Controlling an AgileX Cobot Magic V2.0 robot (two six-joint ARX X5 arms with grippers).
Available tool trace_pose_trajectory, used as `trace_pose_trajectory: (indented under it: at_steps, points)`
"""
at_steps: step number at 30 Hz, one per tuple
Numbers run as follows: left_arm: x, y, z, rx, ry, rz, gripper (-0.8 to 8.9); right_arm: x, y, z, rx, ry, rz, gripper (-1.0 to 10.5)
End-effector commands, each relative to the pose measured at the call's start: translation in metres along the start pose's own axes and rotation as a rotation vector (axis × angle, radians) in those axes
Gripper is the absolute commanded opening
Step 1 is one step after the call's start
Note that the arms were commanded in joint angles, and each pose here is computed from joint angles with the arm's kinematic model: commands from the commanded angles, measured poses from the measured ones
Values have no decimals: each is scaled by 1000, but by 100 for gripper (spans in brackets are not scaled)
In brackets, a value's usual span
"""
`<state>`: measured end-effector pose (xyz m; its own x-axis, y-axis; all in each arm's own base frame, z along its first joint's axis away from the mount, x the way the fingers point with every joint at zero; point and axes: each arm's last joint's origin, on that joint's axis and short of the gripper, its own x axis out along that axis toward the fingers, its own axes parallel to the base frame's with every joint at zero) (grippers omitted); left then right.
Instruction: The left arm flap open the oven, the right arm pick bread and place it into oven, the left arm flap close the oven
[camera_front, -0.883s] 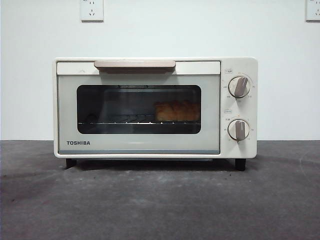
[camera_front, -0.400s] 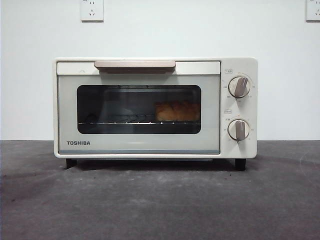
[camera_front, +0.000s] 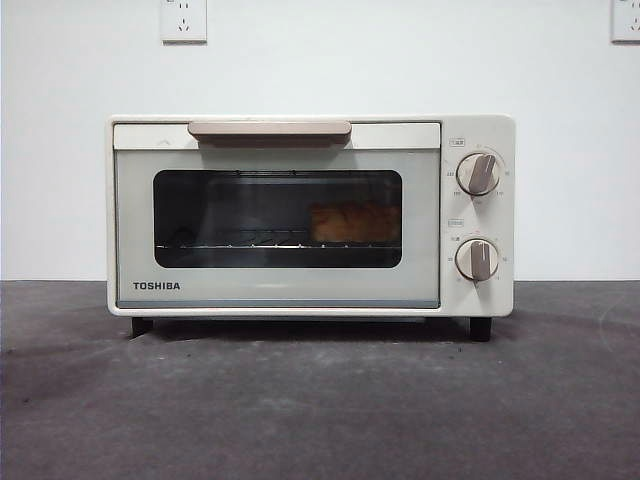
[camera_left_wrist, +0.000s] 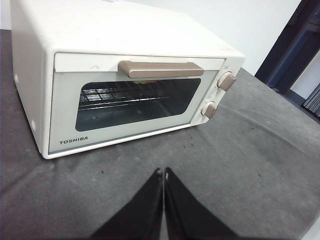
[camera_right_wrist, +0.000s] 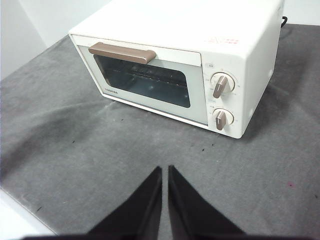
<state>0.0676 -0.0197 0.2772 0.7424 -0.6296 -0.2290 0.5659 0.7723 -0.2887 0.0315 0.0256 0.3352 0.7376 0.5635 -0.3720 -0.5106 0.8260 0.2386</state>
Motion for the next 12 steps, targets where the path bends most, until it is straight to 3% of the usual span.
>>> trace_pose_trajectory:
  at_steps: [1, 5, 12]
  points:
    - [-3, -3, 3, 36, -32, 0, 11, -2, 1, 3, -10, -17, 10, 18]
    - [3, 5, -9, 57, -63, 30, 11, -2, 1, 3, -10, -17, 10, 18]
    - [26, 41, -62, 48, -128, 343, 11, -2, 1, 3, -10, -17, 10, 18]
